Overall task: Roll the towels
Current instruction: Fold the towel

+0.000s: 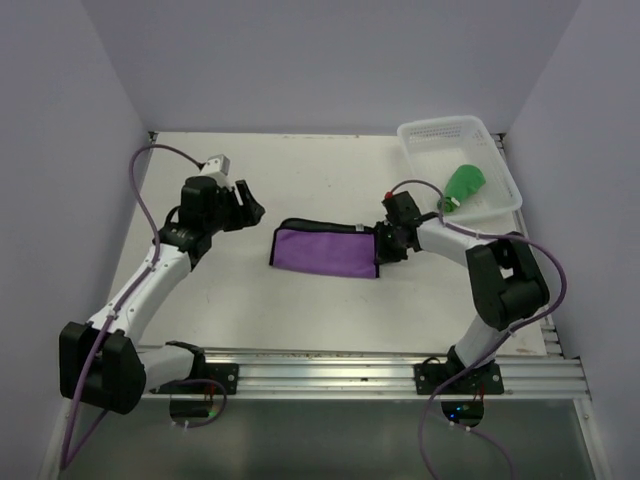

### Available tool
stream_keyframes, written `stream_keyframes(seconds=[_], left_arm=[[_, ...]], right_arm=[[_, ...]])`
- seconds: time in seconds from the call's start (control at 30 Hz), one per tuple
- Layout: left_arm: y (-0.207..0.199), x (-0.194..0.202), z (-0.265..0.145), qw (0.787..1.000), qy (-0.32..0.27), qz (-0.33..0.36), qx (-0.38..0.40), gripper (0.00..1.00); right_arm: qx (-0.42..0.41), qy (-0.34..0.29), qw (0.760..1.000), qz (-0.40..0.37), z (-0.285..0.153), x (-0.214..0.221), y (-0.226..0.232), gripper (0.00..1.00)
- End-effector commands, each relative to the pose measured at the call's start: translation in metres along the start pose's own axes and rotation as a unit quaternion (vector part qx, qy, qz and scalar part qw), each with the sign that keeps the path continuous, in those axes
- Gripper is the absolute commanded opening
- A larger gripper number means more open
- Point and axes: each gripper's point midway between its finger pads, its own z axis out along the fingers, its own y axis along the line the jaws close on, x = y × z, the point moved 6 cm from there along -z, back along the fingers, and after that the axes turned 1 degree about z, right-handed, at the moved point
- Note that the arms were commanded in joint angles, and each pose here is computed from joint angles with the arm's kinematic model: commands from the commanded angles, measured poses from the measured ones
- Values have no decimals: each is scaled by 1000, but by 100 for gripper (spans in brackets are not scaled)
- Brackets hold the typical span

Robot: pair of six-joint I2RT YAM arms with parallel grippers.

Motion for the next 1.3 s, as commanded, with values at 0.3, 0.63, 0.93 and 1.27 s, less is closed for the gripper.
stream_keyframes(seconds=[0.3, 0.63, 0.93, 1.27], left_arm=[[9, -3, 13, 998, 44, 44, -2, 70], [6, 48, 39, 991, 112, 12, 78, 57], [-4, 60, 50, 983, 160, 10, 93, 49], [-2, 89, 69, 981, 178, -21, 69, 45]], right_arm=[[79, -35, 995, -43, -84, -22, -30, 0], [47, -29, 991, -124, -93, -22, 29, 0], [7, -19, 990, -136, -80, -16, 78, 0], [-17, -24, 990, -138, -77, -27, 104, 0]])
